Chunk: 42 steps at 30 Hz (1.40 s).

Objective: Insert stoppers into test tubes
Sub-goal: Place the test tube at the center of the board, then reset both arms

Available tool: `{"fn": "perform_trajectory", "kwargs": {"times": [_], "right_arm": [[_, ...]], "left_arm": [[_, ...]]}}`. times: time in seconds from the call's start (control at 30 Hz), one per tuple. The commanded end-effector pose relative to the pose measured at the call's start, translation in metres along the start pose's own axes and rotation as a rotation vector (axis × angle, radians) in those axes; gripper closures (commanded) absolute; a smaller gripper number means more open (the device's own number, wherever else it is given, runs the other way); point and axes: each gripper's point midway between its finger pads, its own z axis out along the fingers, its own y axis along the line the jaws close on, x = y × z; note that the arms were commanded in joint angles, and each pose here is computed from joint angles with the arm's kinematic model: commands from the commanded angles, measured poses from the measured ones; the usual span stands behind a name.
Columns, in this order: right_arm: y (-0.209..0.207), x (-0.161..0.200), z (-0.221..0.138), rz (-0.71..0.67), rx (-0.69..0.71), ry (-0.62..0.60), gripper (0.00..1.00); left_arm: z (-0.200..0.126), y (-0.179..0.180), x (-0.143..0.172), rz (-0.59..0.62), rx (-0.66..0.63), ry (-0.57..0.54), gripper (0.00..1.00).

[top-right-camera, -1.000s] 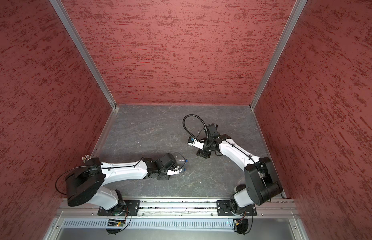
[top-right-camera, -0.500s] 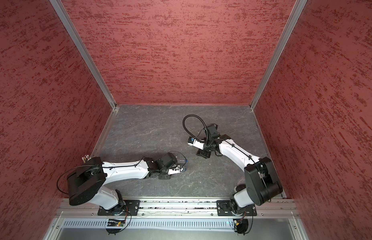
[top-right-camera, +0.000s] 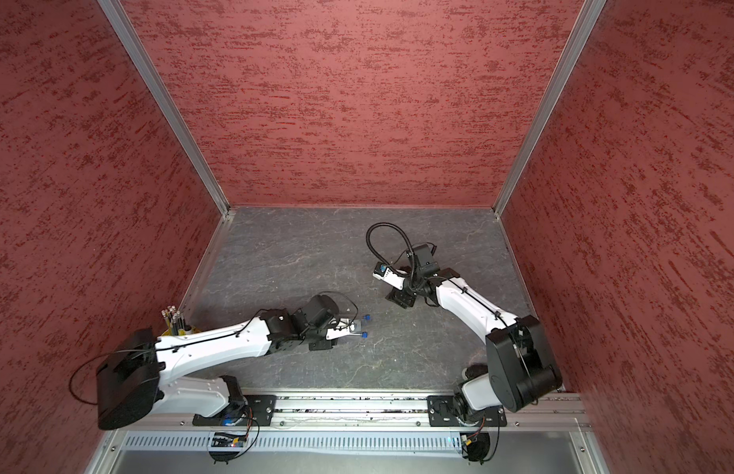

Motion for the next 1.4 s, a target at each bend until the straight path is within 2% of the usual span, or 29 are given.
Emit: {"fn": "perform_trajectory", "kwargs": {"times": [0.0,0.03,0.1,0.2,0.33,0.4,0.47,0.53,0.6,0.73,0.83,0.93,1.0,1.1,1.17,1.37], "right_arm": [[-0.05,-0.038,-0.027,0.154,0.245,-0.248,0.07],[-0.062,-0.038,-0.034,0.198,0.321,-0.293,0.01],[-0.079,-0.035,-0.048,0.262,0.43,-0.357,0.01],[-0.108,-0.006,-0.069,0.397,0.658,-0.427,0.01],[-0.126,0.038,-0.103,0.511,0.911,-0.571,0.01],[-0.134,0.066,-0.113,0.567,1.035,-0.563,0.01],[-0.132,0.077,-0.117,0.582,1.059,-0.593,0.01],[-0.131,0.083,-0.124,0.572,1.098,-0.628,0.01],[-0.133,0.093,-0.134,0.62,1.144,-0.654,0.01],[-0.128,0.106,-0.139,0.651,1.146,-0.697,0.01],[-0.126,0.109,-0.138,0.636,1.124,-0.725,0.01],[-0.133,0.106,-0.123,0.633,1.067,-0.675,0.01],[-0.139,0.108,-0.118,0.653,1.051,-0.656,0.01],[-0.144,0.113,-0.12,0.684,1.073,-0.649,0.01],[-0.146,0.115,-0.119,0.696,1.073,-0.645,0.01],[-0.146,0.115,-0.12,0.696,1.074,-0.644,0.01]], "left_arm": [[-0.03,0.045,-0.018,-0.252,-0.062,-0.206,0.22],[-0.039,0.058,-0.018,-0.326,-0.069,-0.273,0.0],[-0.054,0.081,-0.013,-0.44,-0.1,-0.37,0.01],[-0.071,0.132,0.018,-0.633,-0.29,-0.436,0.01],[-0.1,0.194,0.093,-0.955,-0.629,-0.474,0.01],[-0.109,0.205,0.133,-1.075,-0.754,-0.511,0.01],[-0.113,0.207,0.164,-1.161,-0.856,-0.548,0.0],[-0.108,0.205,0.176,-1.165,-0.88,-0.574,0.0],[-0.095,0.202,0.189,-1.169,-0.896,-0.532,0.01],[-0.08,0.203,0.204,-1.141,-0.95,-0.487,0.0],[-0.076,0.214,0.208,-1.094,-0.976,-0.519,0.01],[-0.048,0.215,0.21,-1.074,-0.899,-0.521,0.01],[-0.039,0.215,0.214,-1.086,-0.906,-0.446,0.01],[-0.034,0.223,0.213,-1.098,-0.871,-0.434,0.01],[-0.037,0.224,0.216,-1.099,-0.906,-0.435,0.01],[-0.031,0.23,0.218,-1.137,-0.827,-0.436,0.01]]}}
